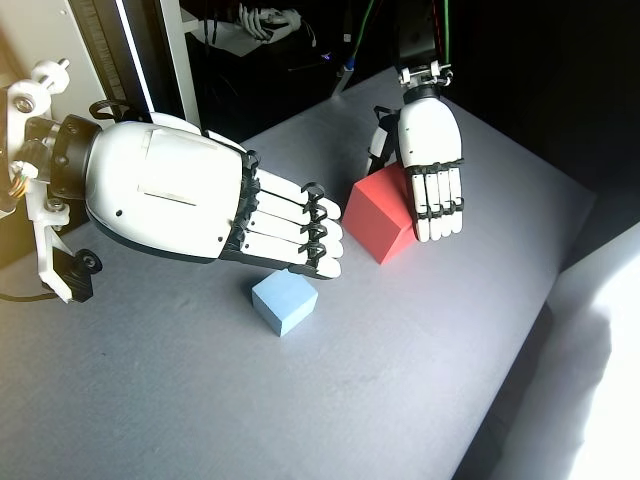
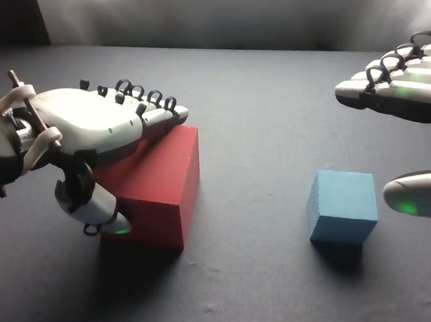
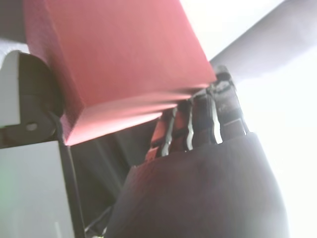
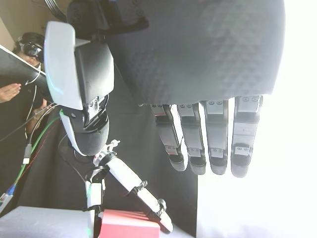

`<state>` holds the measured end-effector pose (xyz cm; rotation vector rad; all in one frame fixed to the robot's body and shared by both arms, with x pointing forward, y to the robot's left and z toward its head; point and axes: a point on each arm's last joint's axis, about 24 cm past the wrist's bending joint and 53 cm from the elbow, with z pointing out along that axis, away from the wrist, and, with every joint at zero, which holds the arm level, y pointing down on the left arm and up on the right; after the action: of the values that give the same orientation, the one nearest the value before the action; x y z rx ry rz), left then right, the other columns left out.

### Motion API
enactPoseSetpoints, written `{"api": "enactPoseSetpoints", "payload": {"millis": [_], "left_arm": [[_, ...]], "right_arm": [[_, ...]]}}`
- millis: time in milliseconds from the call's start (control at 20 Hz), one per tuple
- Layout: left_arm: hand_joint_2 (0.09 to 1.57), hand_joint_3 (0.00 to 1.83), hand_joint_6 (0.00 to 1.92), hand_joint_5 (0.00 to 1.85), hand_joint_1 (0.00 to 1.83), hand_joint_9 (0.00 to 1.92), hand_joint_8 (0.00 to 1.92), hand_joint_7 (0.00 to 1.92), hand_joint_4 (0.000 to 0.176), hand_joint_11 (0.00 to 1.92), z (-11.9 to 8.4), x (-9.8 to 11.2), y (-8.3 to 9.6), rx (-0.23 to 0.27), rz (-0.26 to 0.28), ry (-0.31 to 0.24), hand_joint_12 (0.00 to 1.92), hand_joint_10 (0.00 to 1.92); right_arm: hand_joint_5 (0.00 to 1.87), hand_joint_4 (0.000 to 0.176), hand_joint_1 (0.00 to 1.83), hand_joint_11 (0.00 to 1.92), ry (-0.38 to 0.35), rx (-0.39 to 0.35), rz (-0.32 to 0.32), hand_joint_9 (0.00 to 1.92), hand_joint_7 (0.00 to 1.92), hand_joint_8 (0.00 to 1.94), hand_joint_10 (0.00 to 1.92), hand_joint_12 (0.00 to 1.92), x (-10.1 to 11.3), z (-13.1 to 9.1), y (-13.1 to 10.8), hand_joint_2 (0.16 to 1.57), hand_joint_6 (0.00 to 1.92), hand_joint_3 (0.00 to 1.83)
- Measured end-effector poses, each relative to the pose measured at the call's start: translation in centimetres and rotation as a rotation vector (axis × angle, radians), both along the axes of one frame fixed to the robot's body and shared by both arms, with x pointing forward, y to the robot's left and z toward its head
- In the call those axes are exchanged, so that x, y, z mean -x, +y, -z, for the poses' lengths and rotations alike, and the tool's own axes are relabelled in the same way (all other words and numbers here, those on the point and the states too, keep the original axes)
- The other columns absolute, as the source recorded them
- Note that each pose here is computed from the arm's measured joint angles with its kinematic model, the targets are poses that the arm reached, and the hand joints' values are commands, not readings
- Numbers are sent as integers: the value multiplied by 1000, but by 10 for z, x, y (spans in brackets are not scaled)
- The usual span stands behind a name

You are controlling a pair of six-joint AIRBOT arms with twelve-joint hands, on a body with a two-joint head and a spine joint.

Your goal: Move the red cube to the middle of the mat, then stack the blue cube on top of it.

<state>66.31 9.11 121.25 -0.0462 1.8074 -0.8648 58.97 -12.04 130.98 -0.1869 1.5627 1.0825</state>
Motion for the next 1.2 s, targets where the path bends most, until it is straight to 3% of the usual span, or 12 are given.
{"api": "enactPoseSetpoints", "payload": {"millis": [150, 250, 450, 550, 600, 700, 800, 850, 1000, 1050, 1100, 1200], "left_arm": [[930, 0, 0, 0, 1016, 0, 0, 0, 0, 0, 0, 0, 0, 1, 0, 0, 0, 0], [945, 3, 0, 0, 1030, 0, 0, 0, 0, 0, -1, 0, 0, 3, 0, -2, 0, 0], [974, 13, 0, 0, 1141, 0, 0, 0, 0, 0, -4, -1, -1, 8, 0, -4, 0, 0], [1037, 7, 5, 138, 1211, 168, 8, 179, 0, 92, -4, 0, -1, 9, 3, -3, 75, 12], [1087, 0, 7, 188, 1175, 246, 7, 235, 0, 18, -4, 0, -1, 10, 2, -3, 403, 3], [1103, 0, 26, 438, 1231, 521, 45, 550, 0, 2, -6, -1, -1, 11, -1, -8, 955, 76], [1075, 1, 27, 591, 1311, 692, 67, 746, 0, 96, -7, -2, 0, 9, -4, -13, 1157, 167], [1029, 3, 15, 669, 1375, 627, 64, 765, 0, 153, -7, -2, 0, 7, -5, -17, 1226, 365], [1059, 2, 30, 750, 1388, 301, 76, 707, 0, 25, -11, -2, 1, 10, -6, -22, 1385, 923], [1180, 0, 972, 805, 1194, 217, 135, 689, 0, 6, -12, -2, 1, 14, -5, -22, 1588, 1229], [1217, 0, 1247, 762, 1135, 246, 460, 589, 0, 0, -12, -2, 1, 18, -5, -18, 1585, 1207], [1254, 0, 1387, 701, 1102, 205, 1000, 360, 0, 0, -17, -2, 2, 32, -8, -16, 1573, 1307]], "right_arm": [[97, 0, 0, 0, 0, -1, 0, 85, 97, 3, 4, 239, 0, 0, 0, 1211, 2, 0], [73, 0, 0, 0, 0, 0, 0, 51, 70, 0, 2, 149, 0, 0, 0, 1219, 2, 1], [84, 0, 0, 0, 0, 0, 0, 63, 77, 1, 1, 191, 0, 0, 0, 1203, 2, 0], [55, 0, 0, 0, 0, -1, 0, 35, 56, 1, 2, 86, 0, 0, 0, 1208, 2, 0], [62, 0, 0, 0, 0, 0, 0, 42, 64, 2, 3, 104, 0, 0, 0, 1205, 2, 0], [36, 0, 0, 0, 0, 0, 0, 20, 34, 2, 1, 67, 0, 0, 0, 1201, 1, 0], [39, 0, 0, 5, 0, -1, 0, 27, 38, 7, 6, 59, 0, 0, 0, 1204, 5, 0], [54, 0, 0, 0, 0, 0, -1, 47, 60, 3, 3, 142, 0, 0, 0, 1205, 2, 0], [44, 0, 0, 0, 0, -1, 0, 35, 48, 2, 3, 144, 0, 0, 0, 1213, 1, 1], [33, 0, 0, 0, 0, 0, 0, 20, 33, 1, 1, 119, 0, 0, 0, 1212, 0, 1], [43, 0, 0, 0, 0, 0, 0, 27, 38, 4, 5, 114, 0, 0, 0, 1210, 5, 0], [45, 0, 0, 0, 0, 0, 0, 36, 49, 1, 1, 137, 0, 0, 0, 1207, 0, 0]]}}
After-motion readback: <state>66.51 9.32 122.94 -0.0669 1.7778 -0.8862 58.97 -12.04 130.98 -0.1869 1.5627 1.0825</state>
